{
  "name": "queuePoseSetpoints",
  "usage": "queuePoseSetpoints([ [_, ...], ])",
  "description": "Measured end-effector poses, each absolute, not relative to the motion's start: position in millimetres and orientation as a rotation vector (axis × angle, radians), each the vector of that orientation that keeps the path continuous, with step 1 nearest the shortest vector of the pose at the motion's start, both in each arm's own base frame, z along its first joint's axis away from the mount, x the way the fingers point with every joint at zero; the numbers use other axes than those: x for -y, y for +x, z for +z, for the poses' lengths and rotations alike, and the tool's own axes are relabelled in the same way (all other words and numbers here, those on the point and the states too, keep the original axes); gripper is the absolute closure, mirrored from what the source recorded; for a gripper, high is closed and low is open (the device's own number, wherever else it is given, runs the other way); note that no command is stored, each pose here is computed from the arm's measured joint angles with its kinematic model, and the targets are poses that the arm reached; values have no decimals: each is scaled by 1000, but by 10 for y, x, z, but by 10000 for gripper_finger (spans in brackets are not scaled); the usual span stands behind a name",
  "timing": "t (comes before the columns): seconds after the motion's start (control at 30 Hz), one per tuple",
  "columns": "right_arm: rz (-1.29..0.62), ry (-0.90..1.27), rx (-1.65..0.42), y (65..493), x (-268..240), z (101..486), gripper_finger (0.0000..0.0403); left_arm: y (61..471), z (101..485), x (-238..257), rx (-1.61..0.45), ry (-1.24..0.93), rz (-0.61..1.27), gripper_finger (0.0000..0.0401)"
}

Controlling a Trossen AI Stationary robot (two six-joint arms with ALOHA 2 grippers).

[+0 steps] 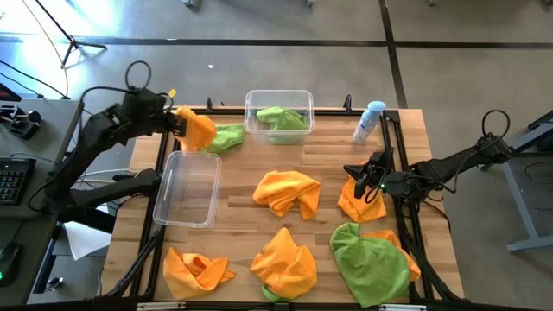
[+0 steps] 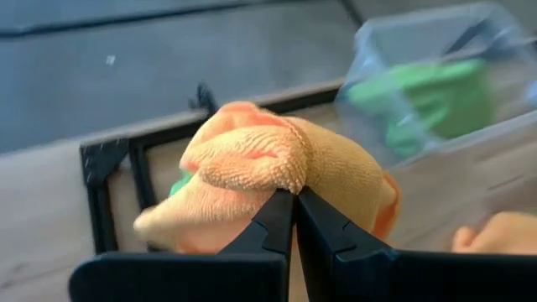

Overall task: Sort microfiber towel by color & place in baskets
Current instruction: Put the orange microfiber towel into the bottom transparent bin

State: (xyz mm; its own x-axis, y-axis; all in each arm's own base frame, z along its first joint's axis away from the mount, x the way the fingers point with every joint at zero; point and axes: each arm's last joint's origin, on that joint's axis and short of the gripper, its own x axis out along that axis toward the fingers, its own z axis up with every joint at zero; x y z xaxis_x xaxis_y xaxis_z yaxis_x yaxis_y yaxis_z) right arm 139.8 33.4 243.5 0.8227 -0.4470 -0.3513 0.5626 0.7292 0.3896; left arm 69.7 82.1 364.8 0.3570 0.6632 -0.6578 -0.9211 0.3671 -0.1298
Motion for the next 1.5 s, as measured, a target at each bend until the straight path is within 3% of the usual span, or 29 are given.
queuePoseSetpoints([
  [0.3, -558, 480, -248, 1399, -334, 2434, 402, 580, 4362, -554, -307, -500, 958, 401],
  [0.47, -558, 478, -248, 1399, -334, 2435, 402, 576, 4537, -439, -324, -549, 829, 401],
  [1.17, -497, 465, -303, 1398, -350, 2416, 402, 1140, 4280, 68, -918, -871, 273, 401],
  [1.33, -493, 462, -314, 1395, -350, 2408, 402, 1172, 4173, 249, -1128, -914, 299, 401],
  [1.5, -501, 445, -337, 1382, -345, 2386, 402, 1201, 4126, 273, -1052, -751, 386, 401],
])
